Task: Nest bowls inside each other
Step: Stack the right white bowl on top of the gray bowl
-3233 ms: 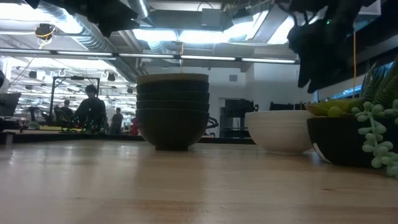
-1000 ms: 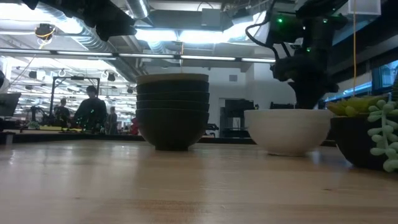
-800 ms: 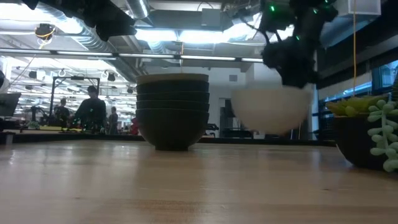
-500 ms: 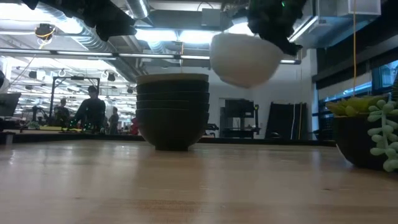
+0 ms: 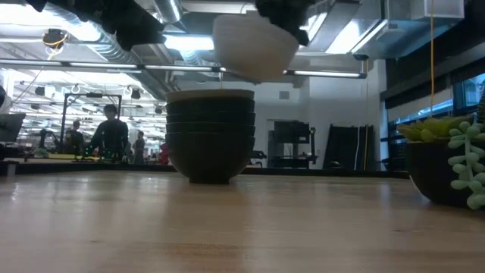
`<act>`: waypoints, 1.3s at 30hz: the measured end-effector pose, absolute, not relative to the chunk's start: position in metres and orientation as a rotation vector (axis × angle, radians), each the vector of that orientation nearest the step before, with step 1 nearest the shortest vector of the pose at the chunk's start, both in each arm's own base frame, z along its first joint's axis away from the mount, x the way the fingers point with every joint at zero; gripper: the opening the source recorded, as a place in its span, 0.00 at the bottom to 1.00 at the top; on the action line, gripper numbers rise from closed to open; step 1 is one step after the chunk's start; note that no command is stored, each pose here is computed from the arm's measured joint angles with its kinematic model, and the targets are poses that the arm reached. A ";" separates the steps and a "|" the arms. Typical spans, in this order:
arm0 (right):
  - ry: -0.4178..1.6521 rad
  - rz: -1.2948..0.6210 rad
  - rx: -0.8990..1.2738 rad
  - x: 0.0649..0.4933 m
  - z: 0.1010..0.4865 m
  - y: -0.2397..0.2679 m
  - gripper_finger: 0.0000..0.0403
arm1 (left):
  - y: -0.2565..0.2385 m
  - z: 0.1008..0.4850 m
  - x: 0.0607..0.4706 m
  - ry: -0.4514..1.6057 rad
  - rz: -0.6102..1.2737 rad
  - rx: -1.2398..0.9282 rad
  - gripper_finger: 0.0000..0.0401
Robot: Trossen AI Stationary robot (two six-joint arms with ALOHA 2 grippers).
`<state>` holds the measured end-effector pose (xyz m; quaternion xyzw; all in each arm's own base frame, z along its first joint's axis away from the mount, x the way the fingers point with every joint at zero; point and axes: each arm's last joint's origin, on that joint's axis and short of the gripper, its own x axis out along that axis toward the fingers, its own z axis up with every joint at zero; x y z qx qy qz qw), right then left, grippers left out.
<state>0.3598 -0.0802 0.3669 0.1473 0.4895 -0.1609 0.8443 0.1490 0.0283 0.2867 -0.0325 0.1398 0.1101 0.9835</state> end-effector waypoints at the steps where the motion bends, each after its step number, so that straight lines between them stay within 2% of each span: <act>1: 1.036 -0.330 0.309 0.367 0.366 -0.082 0.02 | 0.028 0.286 0.149 0.287 0.222 -0.067 0.47; 10: 1.033 -0.246 0.301 0.416 0.361 -0.090 0.02 | 0.028 0.282 0.148 0.331 0.222 -0.067 0.47; 14: 1.072 -0.240 0.306 0.428 0.344 -0.093 0.02 | 0.028 0.280 0.147 0.352 0.222 -0.068 0.47; 19: 1.141 -0.239 0.315 0.435 0.324 -0.094 0.02 | 0.028 0.279 0.146 0.369 0.219 -0.050 0.47; 33: 1.183 -0.271 0.312 0.443 0.307 -0.097 0.02 | 0.028 0.276 0.145 0.403 0.212 -0.019 0.47; 39: 1.177 -0.267 0.313 0.447 0.302 -0.095 0.10 | 0.028 0.276 0.145 0.408 0.211 -0.019 0.47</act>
